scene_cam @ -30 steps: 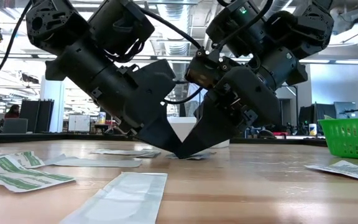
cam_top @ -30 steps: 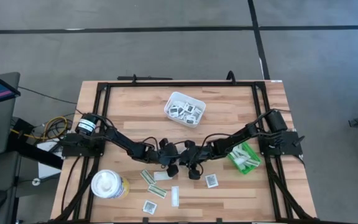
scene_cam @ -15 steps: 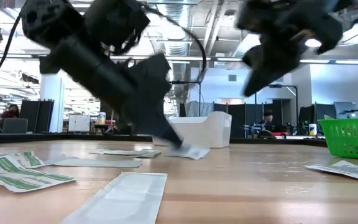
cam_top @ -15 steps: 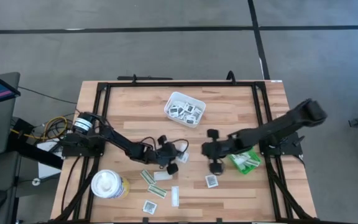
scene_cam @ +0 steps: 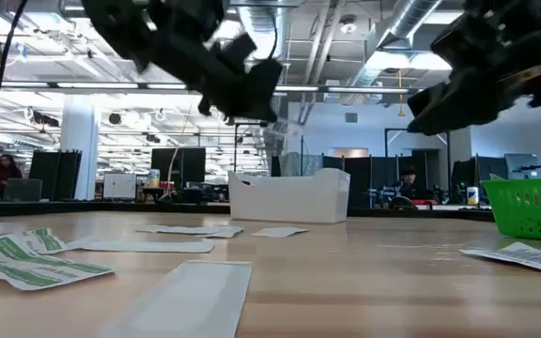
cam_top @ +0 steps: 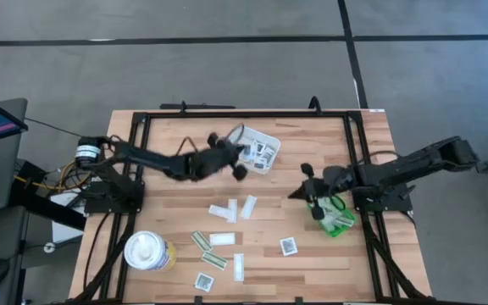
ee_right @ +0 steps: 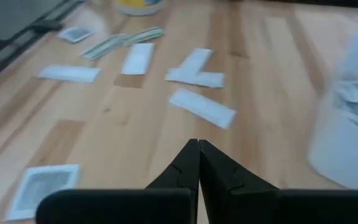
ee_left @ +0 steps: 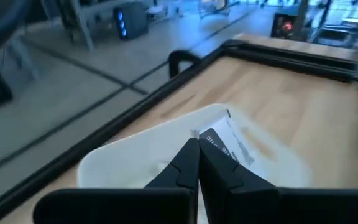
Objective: Pick & Place First Aid Supplies
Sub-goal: Put the towelette pack into the white bin
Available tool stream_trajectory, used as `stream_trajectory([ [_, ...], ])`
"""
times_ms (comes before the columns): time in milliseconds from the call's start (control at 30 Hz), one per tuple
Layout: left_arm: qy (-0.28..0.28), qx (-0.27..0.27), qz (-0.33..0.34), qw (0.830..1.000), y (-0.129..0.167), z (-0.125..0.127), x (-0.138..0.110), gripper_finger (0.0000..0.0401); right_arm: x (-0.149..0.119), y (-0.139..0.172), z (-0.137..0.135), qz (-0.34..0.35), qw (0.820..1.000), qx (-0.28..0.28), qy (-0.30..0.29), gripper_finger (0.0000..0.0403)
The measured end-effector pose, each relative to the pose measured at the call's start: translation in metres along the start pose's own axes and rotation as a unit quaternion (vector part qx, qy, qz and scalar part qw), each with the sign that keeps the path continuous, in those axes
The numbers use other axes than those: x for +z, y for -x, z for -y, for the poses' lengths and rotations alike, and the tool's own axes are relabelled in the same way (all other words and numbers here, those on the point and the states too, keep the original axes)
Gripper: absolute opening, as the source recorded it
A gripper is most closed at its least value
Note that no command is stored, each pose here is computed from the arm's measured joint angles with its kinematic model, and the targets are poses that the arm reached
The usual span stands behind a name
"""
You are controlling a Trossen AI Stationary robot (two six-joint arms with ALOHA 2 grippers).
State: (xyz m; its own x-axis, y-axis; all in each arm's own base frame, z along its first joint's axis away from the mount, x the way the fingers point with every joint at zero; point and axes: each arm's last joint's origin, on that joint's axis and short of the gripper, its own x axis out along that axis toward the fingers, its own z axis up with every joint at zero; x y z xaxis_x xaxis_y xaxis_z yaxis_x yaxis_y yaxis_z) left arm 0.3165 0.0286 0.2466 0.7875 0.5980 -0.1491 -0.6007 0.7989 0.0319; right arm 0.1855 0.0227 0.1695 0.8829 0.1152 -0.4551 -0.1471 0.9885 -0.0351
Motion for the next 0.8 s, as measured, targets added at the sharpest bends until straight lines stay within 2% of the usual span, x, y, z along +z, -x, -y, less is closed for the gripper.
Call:
stream_trajectory([
  [100,0.019,0.000,-0.027,0.999,-0.024,-0.022,-0.012,0.0006,-0.002,0.000,0.010,-0.003,0.999,-0.024,-0.031,0.0000],
  [233,0.038,0.004,-0.051,0.998,-0.044,-0.033,-0.031,0.0021,-0.006,-0.003,0.019,-0.016,0.995,-0.044,-0.087,0.0000],
  [367,0.031,0.008,-0.066,0.997,-0.051,-0.033,-0.044,0.0055,-0.011,-0.009,0.014,-0.034,0.996,0.015,-0.087,0.0000],
  [500,0.035,-0.011,-0.055,0.998,-0.044,-0.028,-0.035,0.0099,-0.008,-0.015,0.005,-0.027,0.996,0.044,-0.074,0.0001],
  [567,0.044,-0.049,-0.034,0.997,-0.033,-0.018,-0.022,0.0116,-0.002,-0.018,-0.004,-0.028,0.995,0.063,-0.066,0.0008],
  [633,0.050,-0.113,-0.016,0.992,-0.017,-0.004,-0.009,0.0126,0.003,-0.020,-0.015,-0.028,0.994,0.085,-0.063,0.0020],
  [700,0.050,-0.184,-0.007,0.982,0.001,0.015,0.000,0.0129,0.008,-0.023,-0.026,-0.030,0.992,0.108,-0.056,0.0037],
  [800,0.044,-0.254,-0.003,0.966,0.030,0.042,0.005,0.0130,0.015,-0.028,-0.044,-0.032,0.991,0.120,-0.046,0.0067],
])
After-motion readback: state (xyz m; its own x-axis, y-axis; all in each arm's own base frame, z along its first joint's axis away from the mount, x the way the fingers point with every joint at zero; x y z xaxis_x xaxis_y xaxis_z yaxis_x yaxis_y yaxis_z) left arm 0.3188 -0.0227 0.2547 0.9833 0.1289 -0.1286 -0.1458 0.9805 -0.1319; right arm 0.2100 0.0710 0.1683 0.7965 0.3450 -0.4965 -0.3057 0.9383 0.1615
